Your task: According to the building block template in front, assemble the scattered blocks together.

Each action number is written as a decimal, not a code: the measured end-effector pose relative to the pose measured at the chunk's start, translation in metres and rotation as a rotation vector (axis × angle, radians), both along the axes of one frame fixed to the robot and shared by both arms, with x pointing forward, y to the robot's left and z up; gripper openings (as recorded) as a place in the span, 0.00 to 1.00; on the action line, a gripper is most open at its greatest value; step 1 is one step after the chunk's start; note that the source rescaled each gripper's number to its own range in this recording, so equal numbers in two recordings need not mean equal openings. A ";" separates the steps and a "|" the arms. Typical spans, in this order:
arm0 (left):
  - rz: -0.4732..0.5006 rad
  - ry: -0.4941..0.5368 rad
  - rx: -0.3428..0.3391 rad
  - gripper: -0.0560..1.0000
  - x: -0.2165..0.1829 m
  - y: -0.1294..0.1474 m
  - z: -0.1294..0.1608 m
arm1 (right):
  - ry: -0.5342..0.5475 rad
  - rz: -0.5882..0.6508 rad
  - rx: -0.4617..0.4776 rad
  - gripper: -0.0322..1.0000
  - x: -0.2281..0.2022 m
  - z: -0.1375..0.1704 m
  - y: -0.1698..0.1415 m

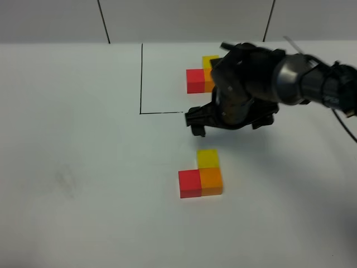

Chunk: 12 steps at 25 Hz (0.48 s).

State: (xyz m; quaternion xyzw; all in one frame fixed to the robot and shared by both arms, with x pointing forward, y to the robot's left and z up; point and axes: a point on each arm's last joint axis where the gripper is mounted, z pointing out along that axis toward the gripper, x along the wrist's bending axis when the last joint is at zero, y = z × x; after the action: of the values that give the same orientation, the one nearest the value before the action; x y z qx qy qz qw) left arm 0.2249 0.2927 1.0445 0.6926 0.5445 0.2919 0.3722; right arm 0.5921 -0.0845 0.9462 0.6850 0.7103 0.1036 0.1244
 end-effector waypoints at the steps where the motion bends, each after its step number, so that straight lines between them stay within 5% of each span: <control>1: 0.000 0.000 0.000 0.28 0.000 0.000 0.000 | -0.001 -0.007 -0.015 0.98 0.005 0.010 -0.016; 7: 0.000 0.000 0.000 0.28 0.000 0.000 0.000 | 0.025 -0.080 -0.095 1.00 0.012 0.073 -0.122; 12: 0.000 0.000 0.000 0.28 0.000 0.000 0.000 | -0.006 -0.130 -0.116 1.00 -0.032 0.118 -0.183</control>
State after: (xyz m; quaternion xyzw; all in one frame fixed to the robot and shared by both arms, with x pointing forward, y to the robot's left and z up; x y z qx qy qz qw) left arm 0.2249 0.2927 1.0445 0.6926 0.5445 0.2919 0.3722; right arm 0.5600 -0.2678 1.0643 0.7210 0.6688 0.0562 0.1725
